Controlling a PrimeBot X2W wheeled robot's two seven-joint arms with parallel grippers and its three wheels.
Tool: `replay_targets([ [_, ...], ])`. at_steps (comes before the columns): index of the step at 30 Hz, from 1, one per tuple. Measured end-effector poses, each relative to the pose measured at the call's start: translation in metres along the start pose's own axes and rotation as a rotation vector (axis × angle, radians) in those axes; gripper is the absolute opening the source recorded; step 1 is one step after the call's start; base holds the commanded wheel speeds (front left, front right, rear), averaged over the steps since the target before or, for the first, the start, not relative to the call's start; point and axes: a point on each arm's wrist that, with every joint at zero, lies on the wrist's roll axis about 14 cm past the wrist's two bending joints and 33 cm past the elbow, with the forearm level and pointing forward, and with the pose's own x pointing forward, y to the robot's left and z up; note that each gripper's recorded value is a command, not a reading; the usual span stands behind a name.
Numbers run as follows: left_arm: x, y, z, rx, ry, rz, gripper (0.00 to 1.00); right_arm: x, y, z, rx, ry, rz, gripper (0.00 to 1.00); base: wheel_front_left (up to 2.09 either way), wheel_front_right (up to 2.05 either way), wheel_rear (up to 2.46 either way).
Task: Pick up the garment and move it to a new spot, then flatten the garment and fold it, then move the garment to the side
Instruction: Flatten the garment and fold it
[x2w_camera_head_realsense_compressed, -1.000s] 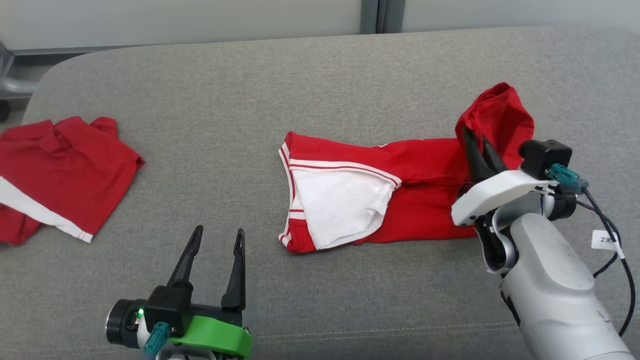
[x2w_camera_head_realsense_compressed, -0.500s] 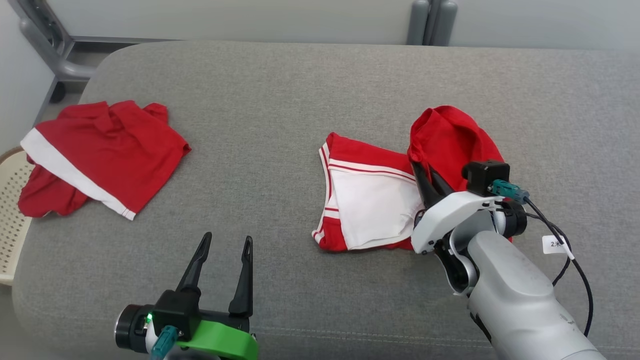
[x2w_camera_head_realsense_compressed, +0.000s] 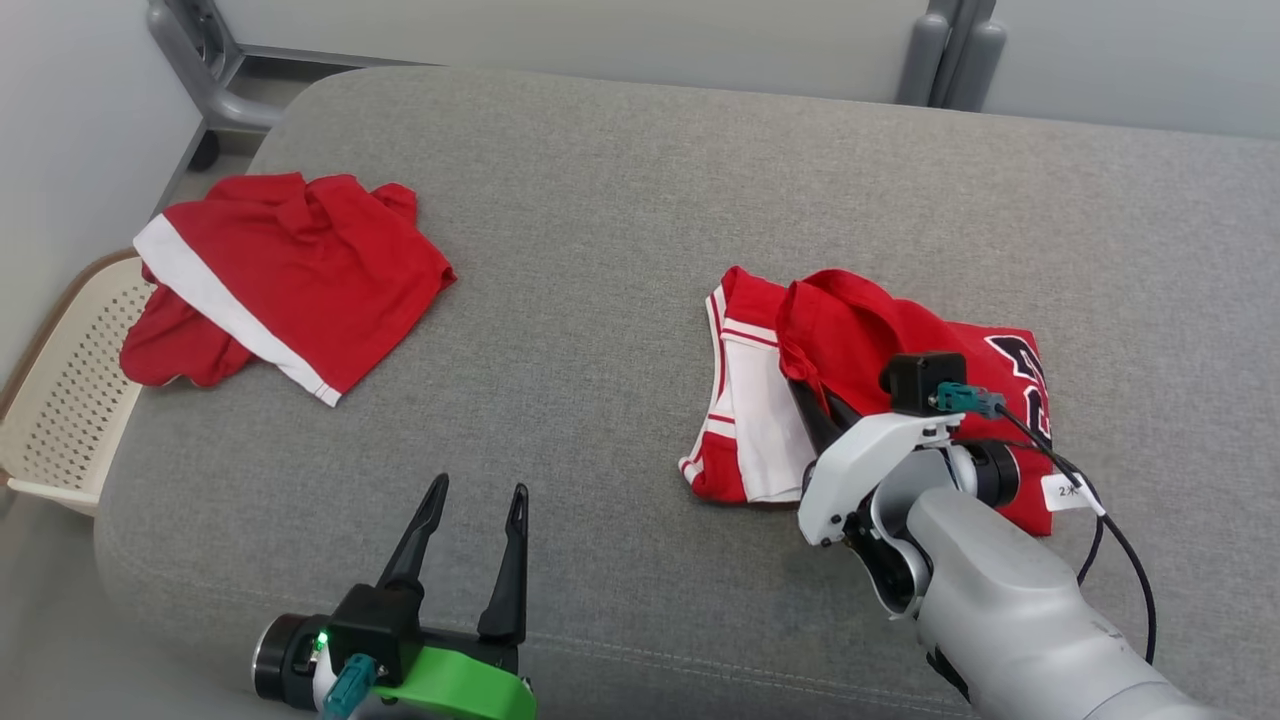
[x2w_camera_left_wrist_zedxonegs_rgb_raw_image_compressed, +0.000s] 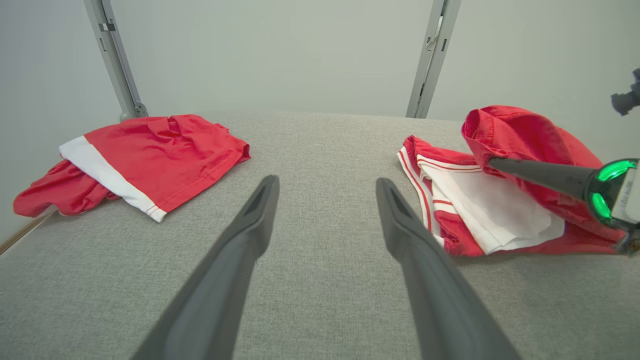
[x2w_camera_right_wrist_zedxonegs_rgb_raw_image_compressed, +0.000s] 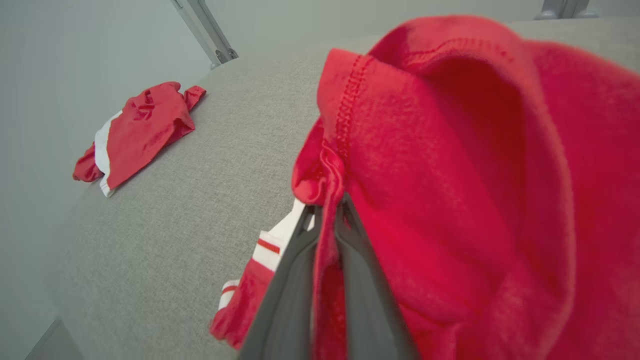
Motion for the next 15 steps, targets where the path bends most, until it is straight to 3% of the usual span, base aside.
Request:
replay_targets([
  [12, -0.003, 0.001, -0.001, 0.003, 0.004, 0.009, 1.00, 0.006, 0.010, -0.013, 0.021, 0.062, 0.022, 0.00, 0.00, 0.00, 0.00],
  [13, -0.004, 0.002, -0.001, 0.003, 0.005, 0.010, 1.00, 0.006, 0.010, -0.014, 0.022, 0.068, 0.021, 0.31, 0.00, 0.00, 0.00],
  [14, -0.004, 0.002, -0.002, 0.004, 0.007, 0.011, 1.00, 0.006, 0.011, -0.016, 0.024, 0.072, 0.022, 0.73, 0.00, 0.00, 0.00],
  [15, -0.004, 0.002, -0.002, 0.004, 0.008, 0.013, 1.00, 0.006, 0.012, -0.016, 0.029, 0.075, 0.025, 1.00, 0.00, 0.00, 0.00],
])
